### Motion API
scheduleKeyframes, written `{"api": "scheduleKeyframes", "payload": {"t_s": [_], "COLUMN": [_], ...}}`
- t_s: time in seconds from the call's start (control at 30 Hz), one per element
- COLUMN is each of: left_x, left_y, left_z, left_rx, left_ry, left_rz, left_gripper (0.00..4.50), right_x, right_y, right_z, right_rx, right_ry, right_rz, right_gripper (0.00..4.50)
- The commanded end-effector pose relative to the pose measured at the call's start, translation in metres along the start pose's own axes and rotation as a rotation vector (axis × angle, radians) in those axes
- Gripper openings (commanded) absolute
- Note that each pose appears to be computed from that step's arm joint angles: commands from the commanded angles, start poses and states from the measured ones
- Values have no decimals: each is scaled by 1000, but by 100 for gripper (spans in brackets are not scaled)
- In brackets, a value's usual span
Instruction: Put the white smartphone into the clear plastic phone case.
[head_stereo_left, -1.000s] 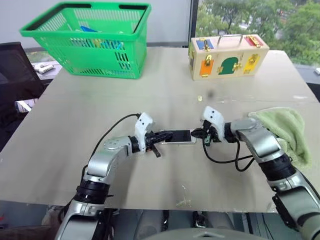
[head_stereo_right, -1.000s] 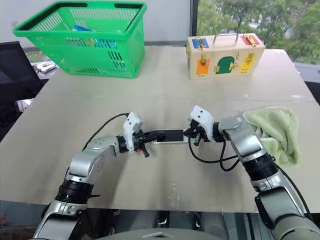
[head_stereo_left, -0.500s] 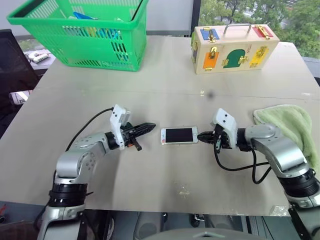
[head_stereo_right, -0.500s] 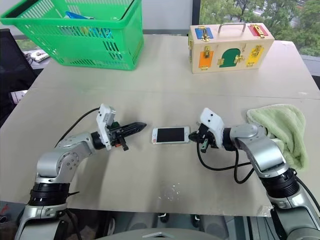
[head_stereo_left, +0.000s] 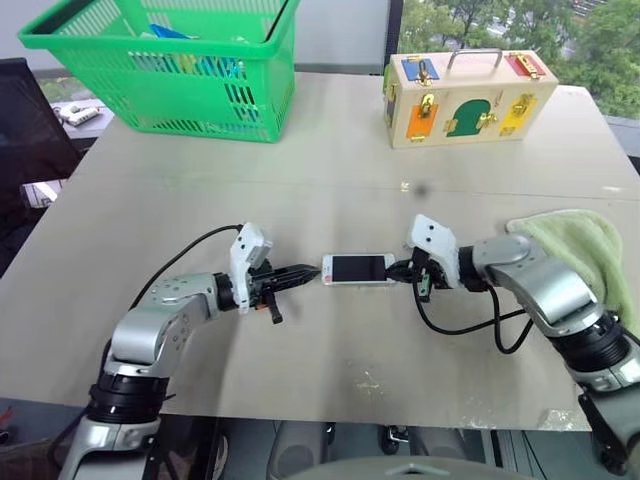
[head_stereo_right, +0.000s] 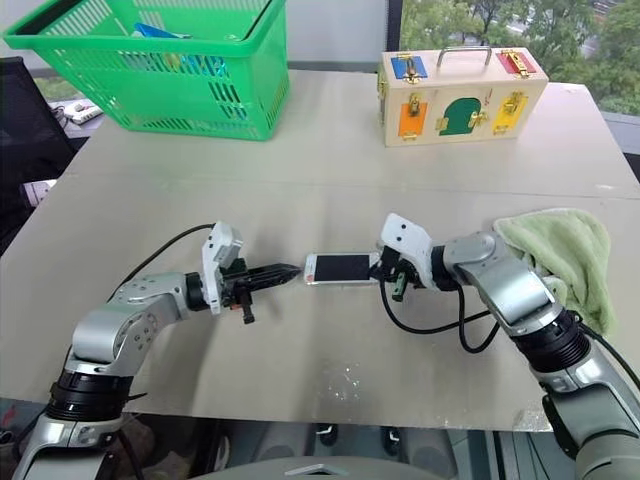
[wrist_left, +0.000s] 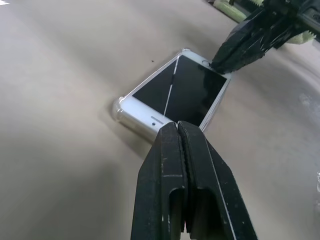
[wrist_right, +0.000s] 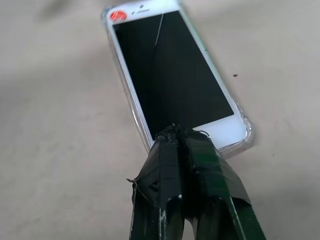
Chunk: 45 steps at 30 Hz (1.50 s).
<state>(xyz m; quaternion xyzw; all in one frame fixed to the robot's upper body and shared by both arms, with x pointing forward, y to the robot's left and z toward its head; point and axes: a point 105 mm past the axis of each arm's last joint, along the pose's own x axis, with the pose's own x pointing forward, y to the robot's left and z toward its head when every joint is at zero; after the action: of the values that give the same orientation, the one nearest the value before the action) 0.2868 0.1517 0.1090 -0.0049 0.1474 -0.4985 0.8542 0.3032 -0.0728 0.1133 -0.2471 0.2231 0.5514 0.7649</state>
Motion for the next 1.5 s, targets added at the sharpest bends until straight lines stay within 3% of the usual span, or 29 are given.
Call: {"api": "scheduleKeyframes", "payload": {"t_s": [0.03, 0.4, 0.57, 0.67, 0.83, 1.07, 1.1, 1.13, 1.2, 1.23, 1.43, 1.47, 1.5], "left_x": [-1, -3, -4, -7, -11, -14, -15, -16, -18, -19, -22, -22, -22], "left_y": [-6, -8, -8, -6, 0, 11, 13, 14, 16, 16, 10, 9, 8], "left_z": [7, 9, 7, 6, 5, 19, 23, 29, 37, 39, 46, 46, 46], "left_rx": [50, 50, 45, 41, 38, 64, 60, 58, 50, 48, 47, 49, 55], "left_ry": [-20, -37, -41, -45, -65, -176, -198, -224, -261, -271, -288, -285, -278], "left_rz": [-12, 5, 15, 30, 68, 164, 172, 179, 183, 185, 164, 162, 159], "left_gripper": [0, 0, 0, 0, 0, 0, 0, 25, 98, 124, 396, 443, 443], "right_x": [16, 42, 53, 58, 49, 3, -6, -14, -26, -31, -63, -69, -73], "right_y": [14, 23, 23, 17, 4, -6, -8, -8, -7, -5, 1, 1, 2], "right_z": [-41, -85, -97, -85, -39, 16, 19, 20, 20, 18, 8, 4, 1], "right_rx": [81, 73, 89, 107, 74, 56, 67, 67, 81, 77, 86, 87, 91], "right_ry": [177, 435, 462, 382, 106, -373, -420, -452, -488, -490, -501, -496, -489], "right_rz": [106, 252, 263, 236, 158, -80, -121, -163, -218, -236, -367, -400, -424], "right_gripper": [3, 3, 3, 3, 3, 3, 30, 60, 164, 188, 450, 450, 450]}}
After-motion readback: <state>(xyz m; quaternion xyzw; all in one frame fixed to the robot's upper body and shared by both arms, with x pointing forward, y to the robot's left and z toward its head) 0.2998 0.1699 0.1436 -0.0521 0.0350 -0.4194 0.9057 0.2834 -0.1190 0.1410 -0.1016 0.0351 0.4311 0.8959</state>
